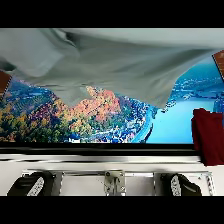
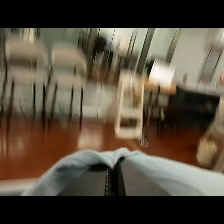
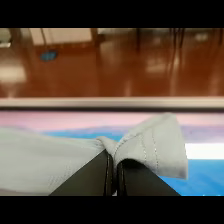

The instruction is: Fold the shirts.

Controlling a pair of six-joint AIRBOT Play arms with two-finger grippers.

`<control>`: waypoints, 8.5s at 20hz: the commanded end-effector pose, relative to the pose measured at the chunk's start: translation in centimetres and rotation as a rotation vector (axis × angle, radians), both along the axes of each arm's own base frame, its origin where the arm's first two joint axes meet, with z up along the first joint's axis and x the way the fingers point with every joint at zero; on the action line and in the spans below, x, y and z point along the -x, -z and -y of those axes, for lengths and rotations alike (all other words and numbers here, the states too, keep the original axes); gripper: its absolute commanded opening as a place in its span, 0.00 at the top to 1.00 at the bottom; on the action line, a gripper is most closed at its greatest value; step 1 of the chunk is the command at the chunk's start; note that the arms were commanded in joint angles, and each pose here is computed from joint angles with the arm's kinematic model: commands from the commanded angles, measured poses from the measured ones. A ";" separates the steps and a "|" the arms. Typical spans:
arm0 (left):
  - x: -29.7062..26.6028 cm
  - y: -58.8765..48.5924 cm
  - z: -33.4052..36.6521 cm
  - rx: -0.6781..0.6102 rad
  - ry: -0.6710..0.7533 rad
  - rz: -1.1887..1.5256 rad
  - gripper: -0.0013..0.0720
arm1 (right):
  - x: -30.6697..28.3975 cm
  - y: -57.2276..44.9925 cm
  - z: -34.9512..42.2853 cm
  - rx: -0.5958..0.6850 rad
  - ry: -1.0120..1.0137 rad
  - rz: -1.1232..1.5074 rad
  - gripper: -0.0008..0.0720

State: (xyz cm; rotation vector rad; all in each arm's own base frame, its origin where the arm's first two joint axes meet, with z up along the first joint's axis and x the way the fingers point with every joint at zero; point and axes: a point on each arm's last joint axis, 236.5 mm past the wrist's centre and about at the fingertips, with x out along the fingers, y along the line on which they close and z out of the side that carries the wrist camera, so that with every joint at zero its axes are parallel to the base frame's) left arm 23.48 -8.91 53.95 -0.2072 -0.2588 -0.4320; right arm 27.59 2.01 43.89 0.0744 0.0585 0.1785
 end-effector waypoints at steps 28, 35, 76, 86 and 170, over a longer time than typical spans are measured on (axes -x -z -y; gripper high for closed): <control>-27.9 47.2 -6.2 -0.037 -0.173 -1.143 0.93 | -28.1 40.9 2.5 -0.068 0.148 -0.779 0.89; -26.5 54.9 -3.3 0.109 -0.061 -1.404 0.52 | -27.3 44.4 -0.4 -0.244 0.091 -0.907 0.10; -3.1 65.1 0.0 0.259 0.209 -1.804 0.93 | 2.2 55.1 2.6 -0.557 0.022 -1.580 0.05; -3.0 64.7 0.2 0.261 0.222 -1.802 0.93 | 2.1 56.0 1.7 -0.533 0.025 -1.594 0.05; -27.4 56.4 -4.8 -0.102 -0.128 -1.176 0.93 | -27.3 48.1 1.5 -0.073 0.169 -0.754 0.89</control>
